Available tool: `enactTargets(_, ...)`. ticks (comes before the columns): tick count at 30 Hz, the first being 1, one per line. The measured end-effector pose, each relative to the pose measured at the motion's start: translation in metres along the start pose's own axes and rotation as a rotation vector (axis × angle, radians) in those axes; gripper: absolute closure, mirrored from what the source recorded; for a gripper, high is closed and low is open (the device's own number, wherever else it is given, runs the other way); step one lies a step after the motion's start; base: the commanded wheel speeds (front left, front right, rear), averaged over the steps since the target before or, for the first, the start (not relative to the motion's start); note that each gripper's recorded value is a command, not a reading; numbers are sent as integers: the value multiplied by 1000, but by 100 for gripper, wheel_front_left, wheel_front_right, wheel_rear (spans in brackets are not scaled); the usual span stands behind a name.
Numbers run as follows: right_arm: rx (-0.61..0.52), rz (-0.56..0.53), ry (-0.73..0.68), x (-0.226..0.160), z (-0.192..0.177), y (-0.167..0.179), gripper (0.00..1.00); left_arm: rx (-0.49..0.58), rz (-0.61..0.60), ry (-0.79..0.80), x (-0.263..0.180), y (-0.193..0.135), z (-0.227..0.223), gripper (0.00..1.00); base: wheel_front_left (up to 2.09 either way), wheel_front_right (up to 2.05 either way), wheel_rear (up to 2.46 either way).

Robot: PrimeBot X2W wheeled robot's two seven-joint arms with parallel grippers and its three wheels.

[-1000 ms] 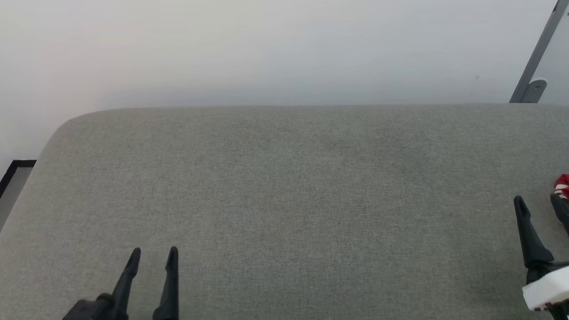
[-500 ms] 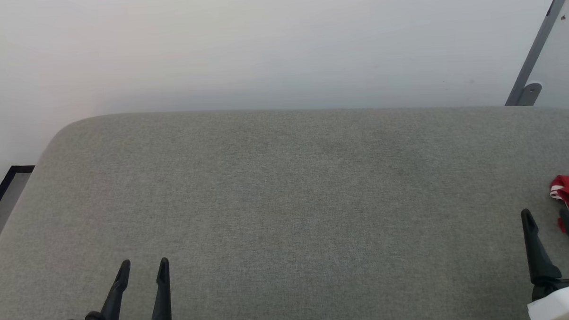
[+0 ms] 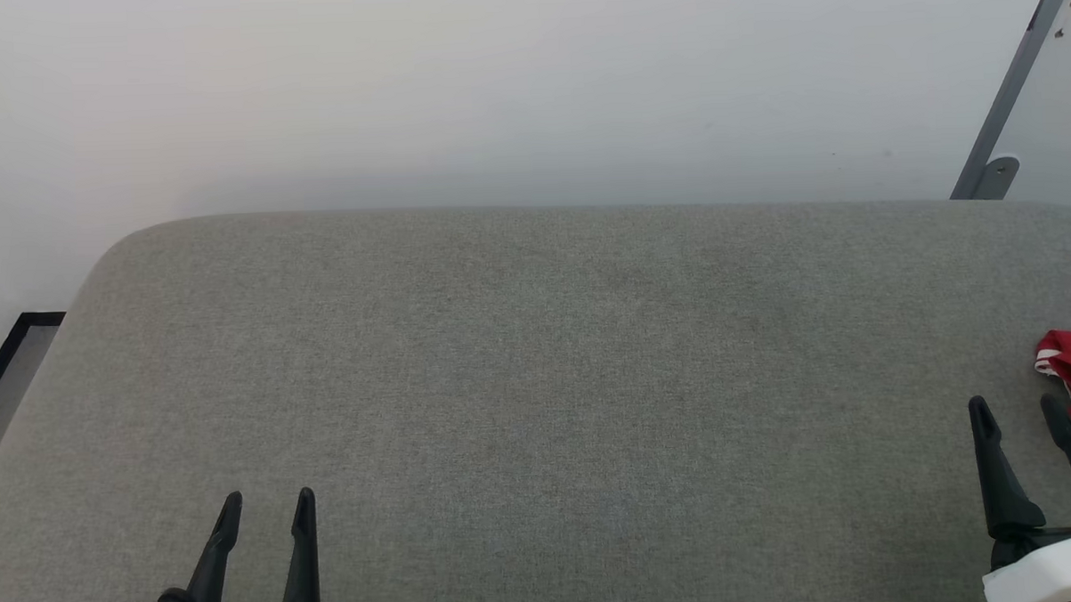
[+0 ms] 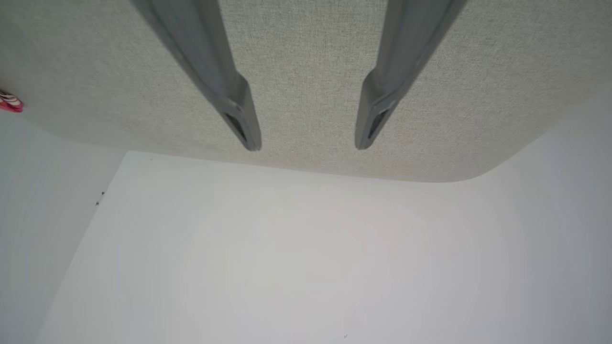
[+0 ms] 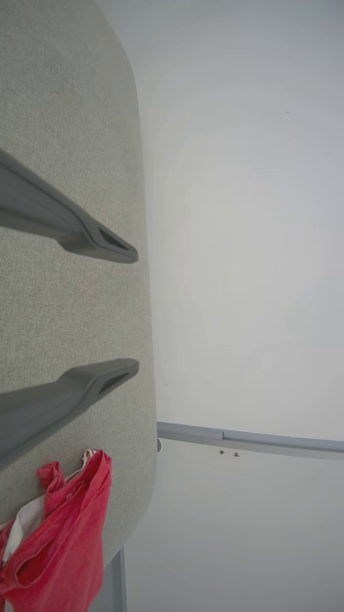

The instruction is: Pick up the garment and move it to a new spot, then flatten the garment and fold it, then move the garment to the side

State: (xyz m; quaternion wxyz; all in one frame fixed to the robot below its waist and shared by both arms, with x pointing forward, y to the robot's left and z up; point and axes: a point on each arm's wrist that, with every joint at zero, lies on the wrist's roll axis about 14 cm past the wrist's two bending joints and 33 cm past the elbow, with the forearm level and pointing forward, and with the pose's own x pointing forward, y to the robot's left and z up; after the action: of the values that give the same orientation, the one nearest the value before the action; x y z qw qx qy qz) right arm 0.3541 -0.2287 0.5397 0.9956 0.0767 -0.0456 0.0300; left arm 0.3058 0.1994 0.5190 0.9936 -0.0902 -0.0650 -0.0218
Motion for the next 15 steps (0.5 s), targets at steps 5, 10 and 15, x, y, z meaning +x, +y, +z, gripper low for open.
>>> enactTargets(5,4,6,1,0,-1,3,0,-2,2,1,0,1,0,0,0,0,0)
enactTargets(10,8,10,7,0,-3,5,100,-2,4,2,1,1,0,100,0,0,0)
enactTargets(15,36,-11,67,-7,-24,4,100,-23,16,49,-3,0,-16,100,0,0,0)
